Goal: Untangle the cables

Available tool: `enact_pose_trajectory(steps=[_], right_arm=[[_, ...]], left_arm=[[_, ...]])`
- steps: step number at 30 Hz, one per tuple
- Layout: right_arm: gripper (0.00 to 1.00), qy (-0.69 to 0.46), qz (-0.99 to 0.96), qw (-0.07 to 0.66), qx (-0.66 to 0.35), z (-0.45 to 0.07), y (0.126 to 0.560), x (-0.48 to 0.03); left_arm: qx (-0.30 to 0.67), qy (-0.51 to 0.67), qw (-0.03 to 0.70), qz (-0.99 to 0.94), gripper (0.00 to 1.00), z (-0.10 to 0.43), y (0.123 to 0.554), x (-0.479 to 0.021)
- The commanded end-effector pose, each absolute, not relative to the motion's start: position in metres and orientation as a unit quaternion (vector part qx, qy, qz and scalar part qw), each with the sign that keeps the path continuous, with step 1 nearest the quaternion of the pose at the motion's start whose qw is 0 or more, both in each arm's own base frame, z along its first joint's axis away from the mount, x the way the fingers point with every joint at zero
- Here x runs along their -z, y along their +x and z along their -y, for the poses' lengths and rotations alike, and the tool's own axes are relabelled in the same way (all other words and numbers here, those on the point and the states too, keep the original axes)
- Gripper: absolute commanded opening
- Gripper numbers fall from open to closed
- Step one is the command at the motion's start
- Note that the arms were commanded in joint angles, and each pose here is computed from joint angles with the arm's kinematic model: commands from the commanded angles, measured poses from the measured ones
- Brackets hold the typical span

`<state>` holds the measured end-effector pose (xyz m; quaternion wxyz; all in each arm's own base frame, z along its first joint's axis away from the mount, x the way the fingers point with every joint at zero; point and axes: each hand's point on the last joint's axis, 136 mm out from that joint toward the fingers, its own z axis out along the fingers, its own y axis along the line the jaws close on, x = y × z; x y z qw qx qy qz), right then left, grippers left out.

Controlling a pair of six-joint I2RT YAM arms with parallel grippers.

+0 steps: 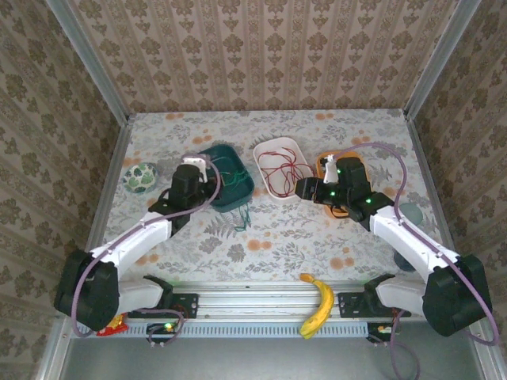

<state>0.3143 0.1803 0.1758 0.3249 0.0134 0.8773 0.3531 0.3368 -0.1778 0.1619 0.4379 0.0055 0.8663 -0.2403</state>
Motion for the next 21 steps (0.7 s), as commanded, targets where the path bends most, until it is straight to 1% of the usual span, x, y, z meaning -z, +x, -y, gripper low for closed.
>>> enact_pose_trajectory(steps=[1,5,11,14,15,16,17,18,19,21], right_arm=[[0.55,0.014,-0.891,0.316,-0.327,-0.174,0.314,-0.166],[0.55,0.013,-0.897,0.299,-0.324,-0.176,0.313,-0.160],[0.55,-0.006,-0.905,0.280,-0.321,-0.180,0.309,-0.154],[0.55,-0.032,-0.909,0.265,-0.321,-0.190,0.300,-0.149],[0.55,-0.043,-0.909,0.261,-0.321,-0.195,0.297,-0.148],[0.55,-0.058,-0.909,0.258,-0.321,-0.201,0.293,-0.148],[0.55,-0.074,-0.910,0.254,-0.321,-0.207,0.289,-0.147],[0.55,-0.088,-0.910,0.251,-0.320,-0.213,0.286,-0.146],[0.55,-0.105,-0.909,0.247,-0.319,-0.219,0.282,-0.146],[0.55,-0.133,-0.908,0.241,-0.315,-0.231,0.276,-0.145]], left_arm=[[0.176,-0.052,0.414,-0.892,0.00,0.138,0.343,-0.145],[0.136,-0.032,0.383,-0.913,0.00,0.125,0.358,-0.142],[0.112,0.039,0.316,-0.941,0.00,0.129,0.380,-0.133],[0.105,0.053,0.303,-0.946,0.00,0.134,0.393,-0.130],[0.107,0.054,0.303,-0.946,0.09,0.136,0.397,-0.129],[0.110,0.056,0.309,-0.943,0.30,0.138,0.403,-0.132],[0.113,0.056,0.321,-0.939,0.57,0.141,0.409,-0.138],[0.118,0.054,0.332,-0.934,0.74,0.142,0.413,-0.143],[0.127,0.054,0.347,-0.928,0.84,0.146,0.415,-0.151],[0.142,0.060,0.375,-0.914,0.92,0.153,0.414,-0.166]])
